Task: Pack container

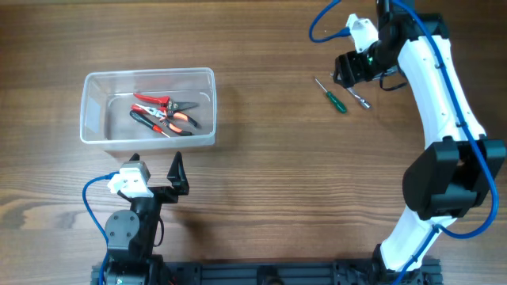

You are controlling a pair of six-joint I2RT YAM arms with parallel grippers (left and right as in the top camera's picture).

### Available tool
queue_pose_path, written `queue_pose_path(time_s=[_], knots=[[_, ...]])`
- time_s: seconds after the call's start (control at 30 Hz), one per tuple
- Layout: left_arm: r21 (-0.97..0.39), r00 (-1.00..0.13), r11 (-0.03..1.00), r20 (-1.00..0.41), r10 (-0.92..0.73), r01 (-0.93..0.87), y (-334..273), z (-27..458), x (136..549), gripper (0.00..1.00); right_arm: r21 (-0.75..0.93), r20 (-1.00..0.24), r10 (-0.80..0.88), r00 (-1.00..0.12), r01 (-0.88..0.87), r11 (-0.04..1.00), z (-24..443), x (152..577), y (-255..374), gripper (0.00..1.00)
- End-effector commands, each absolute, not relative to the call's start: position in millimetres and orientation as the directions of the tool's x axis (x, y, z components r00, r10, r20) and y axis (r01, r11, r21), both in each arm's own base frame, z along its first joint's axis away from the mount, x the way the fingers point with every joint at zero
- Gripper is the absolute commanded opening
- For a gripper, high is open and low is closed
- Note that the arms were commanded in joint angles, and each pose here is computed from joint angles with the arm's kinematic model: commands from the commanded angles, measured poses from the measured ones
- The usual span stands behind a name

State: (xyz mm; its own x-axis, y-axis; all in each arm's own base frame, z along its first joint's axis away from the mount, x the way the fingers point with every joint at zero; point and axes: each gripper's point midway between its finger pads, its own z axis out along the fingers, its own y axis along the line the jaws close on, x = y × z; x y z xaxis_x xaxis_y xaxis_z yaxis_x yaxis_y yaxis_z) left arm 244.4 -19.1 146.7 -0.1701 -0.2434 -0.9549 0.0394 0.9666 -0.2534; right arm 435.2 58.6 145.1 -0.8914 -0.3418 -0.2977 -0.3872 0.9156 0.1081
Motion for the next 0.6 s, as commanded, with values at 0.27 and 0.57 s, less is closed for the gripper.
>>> queue_pose_path(time_s=[0.27,0.57], knots=[[-0.261,-0.172,0.965,-0.952,-0.253,0.029,-17.2,144.7,244.6,1.0,0.174,-0.185,-0.417,-0.89,-0.448,0.877,78.7,411.9,68.6,0.66],[-0.261,-0.172,0.965,-0.952,-0.253,0.029,-17.2,144.7,244.6,1.0,0.144,-0.095,-0.437,-0.895,-0.446,0.883,13.9,405.3,57.6,0.67]])
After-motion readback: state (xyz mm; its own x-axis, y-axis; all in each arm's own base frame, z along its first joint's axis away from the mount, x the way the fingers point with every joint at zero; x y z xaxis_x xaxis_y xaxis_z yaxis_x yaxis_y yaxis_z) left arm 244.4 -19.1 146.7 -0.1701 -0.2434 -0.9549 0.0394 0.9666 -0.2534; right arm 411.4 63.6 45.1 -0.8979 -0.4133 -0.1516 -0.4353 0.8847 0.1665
